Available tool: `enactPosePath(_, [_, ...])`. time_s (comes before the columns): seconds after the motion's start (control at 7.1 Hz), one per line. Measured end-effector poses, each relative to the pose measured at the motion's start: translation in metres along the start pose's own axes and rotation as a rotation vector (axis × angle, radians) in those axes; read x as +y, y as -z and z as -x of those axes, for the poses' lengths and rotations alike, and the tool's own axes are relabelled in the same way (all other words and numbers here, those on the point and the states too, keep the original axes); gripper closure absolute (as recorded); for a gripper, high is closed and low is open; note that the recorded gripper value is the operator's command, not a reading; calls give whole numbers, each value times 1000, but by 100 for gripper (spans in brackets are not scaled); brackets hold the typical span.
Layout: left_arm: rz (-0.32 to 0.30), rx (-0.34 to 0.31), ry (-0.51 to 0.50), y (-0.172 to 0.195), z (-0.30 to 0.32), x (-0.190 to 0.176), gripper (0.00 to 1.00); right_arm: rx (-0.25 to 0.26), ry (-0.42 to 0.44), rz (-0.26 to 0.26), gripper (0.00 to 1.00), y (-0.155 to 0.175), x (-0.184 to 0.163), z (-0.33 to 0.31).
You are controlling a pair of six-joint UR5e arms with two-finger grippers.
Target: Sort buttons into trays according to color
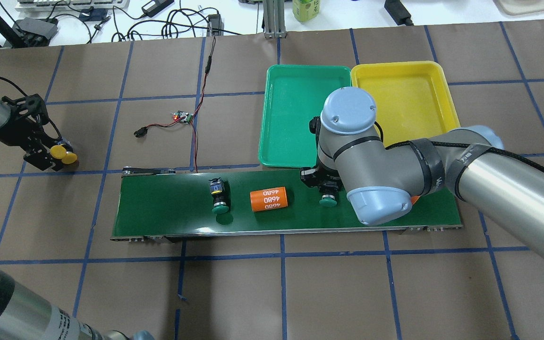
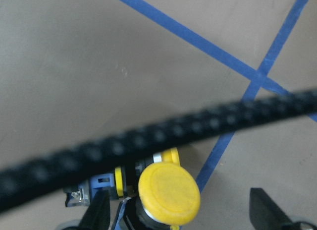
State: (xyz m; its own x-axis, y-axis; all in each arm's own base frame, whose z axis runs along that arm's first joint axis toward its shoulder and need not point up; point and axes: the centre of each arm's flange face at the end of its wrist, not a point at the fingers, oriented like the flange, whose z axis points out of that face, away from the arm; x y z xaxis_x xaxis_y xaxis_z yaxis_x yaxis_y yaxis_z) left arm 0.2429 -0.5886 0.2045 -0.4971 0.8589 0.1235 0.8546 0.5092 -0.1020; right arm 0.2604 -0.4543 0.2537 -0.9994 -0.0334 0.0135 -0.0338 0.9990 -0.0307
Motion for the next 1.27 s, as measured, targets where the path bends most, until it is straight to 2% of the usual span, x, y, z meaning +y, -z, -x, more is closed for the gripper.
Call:
enactPosePath(0.28, [-2, -3, -4, 2, -1, 0, 77, -13, -19, -32, 98, 20, -30, -4])
enactPosePath(0.42, [-3, -13, -2, 9, -1, -1, 77, -18, -27, -49, 94, 23, -61, -4])
enactPosePath(0.56, [-3, -23, 15, 19, -4, -4, 77, -24, -30, -64, 70, 18, -101, 0])
enactPosePath(0.7, [-2, -15, 64, 32, -12, -11, 77, -41, -15, -73, 51, 10, -136, 5])
enactPosePath(0.84, [-2, 14, 134, 50, -28, -22, 77, -68, 23, -76, 10, -3, -164, 10])
enactPosePath(0.99, [4, 50, 200, 70, -50, -44, 77, -82, 48, -76, 0, -14, -180, 10])
enactPosePath(1.27, [35, 82, 286, 96, -118, -130, 78, -78, 58, -80, 0, -15, -188, 6])
